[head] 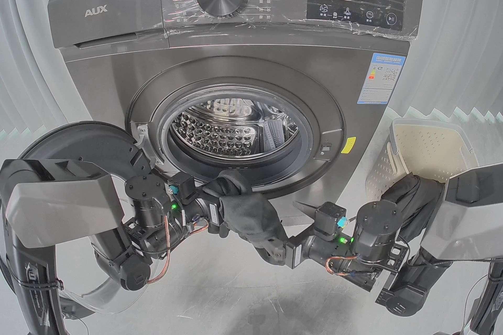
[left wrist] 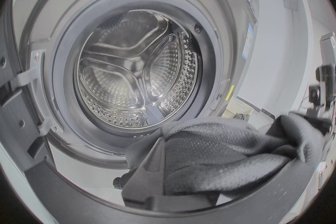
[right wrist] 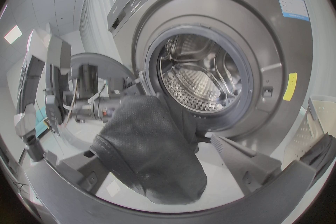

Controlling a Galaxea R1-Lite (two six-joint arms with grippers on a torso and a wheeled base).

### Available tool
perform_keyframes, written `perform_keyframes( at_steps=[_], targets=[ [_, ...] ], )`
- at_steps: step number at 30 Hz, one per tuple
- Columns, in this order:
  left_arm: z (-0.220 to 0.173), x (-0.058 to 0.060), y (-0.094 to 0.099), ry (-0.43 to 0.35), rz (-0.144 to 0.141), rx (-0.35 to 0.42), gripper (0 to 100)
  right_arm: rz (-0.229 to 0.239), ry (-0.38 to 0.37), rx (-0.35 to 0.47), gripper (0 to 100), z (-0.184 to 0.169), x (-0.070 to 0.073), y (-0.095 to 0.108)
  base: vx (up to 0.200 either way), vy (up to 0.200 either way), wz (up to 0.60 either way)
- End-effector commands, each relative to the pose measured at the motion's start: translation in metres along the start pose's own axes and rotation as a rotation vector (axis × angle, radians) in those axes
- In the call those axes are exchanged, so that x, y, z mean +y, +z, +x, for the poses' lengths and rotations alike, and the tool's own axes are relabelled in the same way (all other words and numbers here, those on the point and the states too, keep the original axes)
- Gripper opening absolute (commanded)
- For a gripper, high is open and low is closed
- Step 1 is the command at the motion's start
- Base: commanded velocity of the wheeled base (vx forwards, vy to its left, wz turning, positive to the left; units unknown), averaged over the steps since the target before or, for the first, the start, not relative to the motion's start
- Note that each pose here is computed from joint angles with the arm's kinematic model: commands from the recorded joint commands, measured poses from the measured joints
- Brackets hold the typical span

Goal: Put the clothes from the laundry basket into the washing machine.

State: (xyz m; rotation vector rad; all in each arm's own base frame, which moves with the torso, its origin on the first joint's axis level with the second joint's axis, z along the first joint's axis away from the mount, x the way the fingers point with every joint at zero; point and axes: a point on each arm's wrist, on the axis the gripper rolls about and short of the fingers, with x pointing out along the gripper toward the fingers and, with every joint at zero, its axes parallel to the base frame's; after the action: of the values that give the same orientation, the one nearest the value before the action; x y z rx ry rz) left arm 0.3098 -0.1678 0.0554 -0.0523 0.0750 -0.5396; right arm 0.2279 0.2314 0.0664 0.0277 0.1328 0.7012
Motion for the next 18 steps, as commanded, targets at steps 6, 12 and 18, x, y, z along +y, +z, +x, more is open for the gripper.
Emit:
perform_keyframes(
  at_steps=[6,12,18],
  targets=[
    [-0.048,-0.008,0.051,-0.024,0.009,-0.098,0,-0.014,-0.007,0.245,100,-0.049,-0.006,-0.044,0.0,0.0,0.0],
    [-0.071,-0.01,0.06,-0.044,-0.037,-0.103,0,-0.016,-0.014,0.343,100,-0.07,-0.009,-0.056,0.0,0.0,0.0],
    [-0.093,-0.018,0.062,-0.062,-0.078,-0.088,0,0.025,-0.145,0.28,100,-0.07,-0.027,-0.043,0.0,0.0,0.0]
  ],
)
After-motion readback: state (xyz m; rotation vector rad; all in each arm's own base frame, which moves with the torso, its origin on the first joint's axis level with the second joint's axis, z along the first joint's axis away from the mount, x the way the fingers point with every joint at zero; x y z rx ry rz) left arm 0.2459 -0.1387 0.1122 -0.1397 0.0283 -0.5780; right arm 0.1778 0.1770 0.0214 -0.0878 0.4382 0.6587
